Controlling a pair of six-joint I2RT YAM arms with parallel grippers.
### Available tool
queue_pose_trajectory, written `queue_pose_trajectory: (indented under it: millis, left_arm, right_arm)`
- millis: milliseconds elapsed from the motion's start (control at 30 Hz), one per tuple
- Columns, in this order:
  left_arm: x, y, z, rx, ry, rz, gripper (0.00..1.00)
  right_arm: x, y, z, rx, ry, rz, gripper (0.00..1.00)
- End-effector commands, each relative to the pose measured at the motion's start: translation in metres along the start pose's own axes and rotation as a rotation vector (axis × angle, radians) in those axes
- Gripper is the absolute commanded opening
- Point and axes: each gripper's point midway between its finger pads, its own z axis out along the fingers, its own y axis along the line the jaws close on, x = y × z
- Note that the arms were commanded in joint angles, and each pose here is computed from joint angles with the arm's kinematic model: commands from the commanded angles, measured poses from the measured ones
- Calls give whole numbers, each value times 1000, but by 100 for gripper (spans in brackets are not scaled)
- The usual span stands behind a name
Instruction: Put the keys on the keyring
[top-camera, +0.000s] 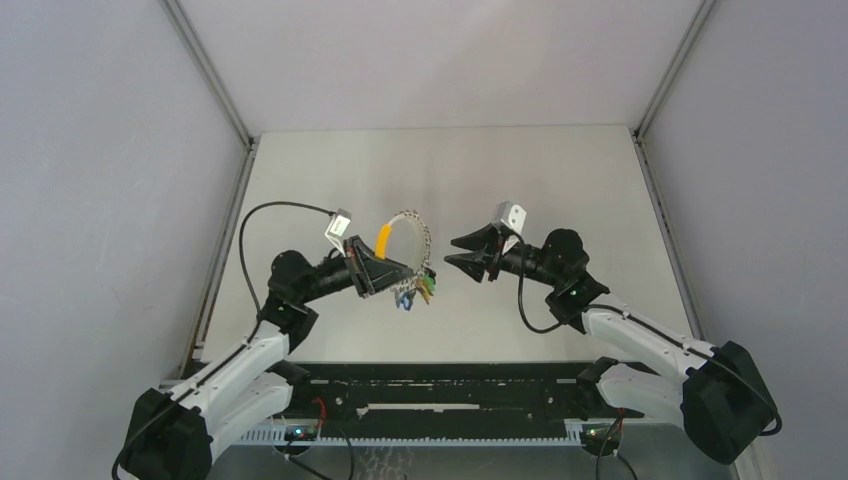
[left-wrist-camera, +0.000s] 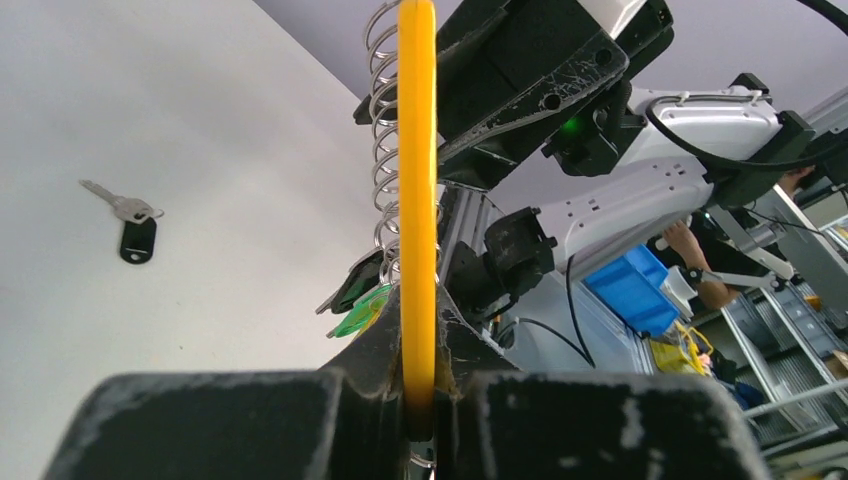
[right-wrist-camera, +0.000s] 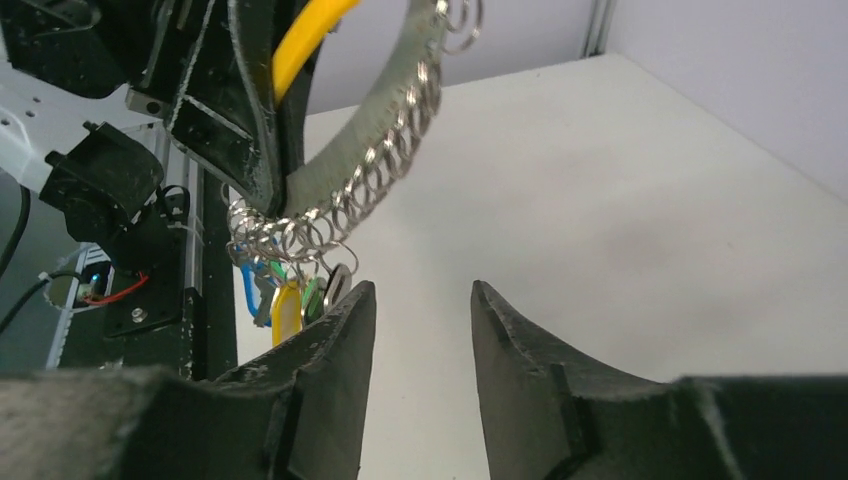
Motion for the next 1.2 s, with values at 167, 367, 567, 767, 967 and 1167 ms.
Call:
queue_pose_trajectory:
  millis: [167,367,567,767,967,1167]
  left_arm:
    - [-31,-38,4,74,32,106,0]
    - [-33,-45,3,95,84,122,0]
    - [-34,-48,2,104,108,140,0]
    - [-33,-51,0,114,111,145,0]
    - [-32,-50,0,113,113,143,0]
    - [-32,-50,1,116,113,144,0]
  right_arm:
    - [-25,26,4,-72,-94,-256,29]
    - [-25,23,5,-6,-115,-316,21]
    - [-28,26,6,12,-129,-332,19]
    - [-32,35,10,-4,-150,-337,13]
    - [-33,41,12,-20,-159,-342,11]
    - [-33,45,13,-26,-160,-337,11]
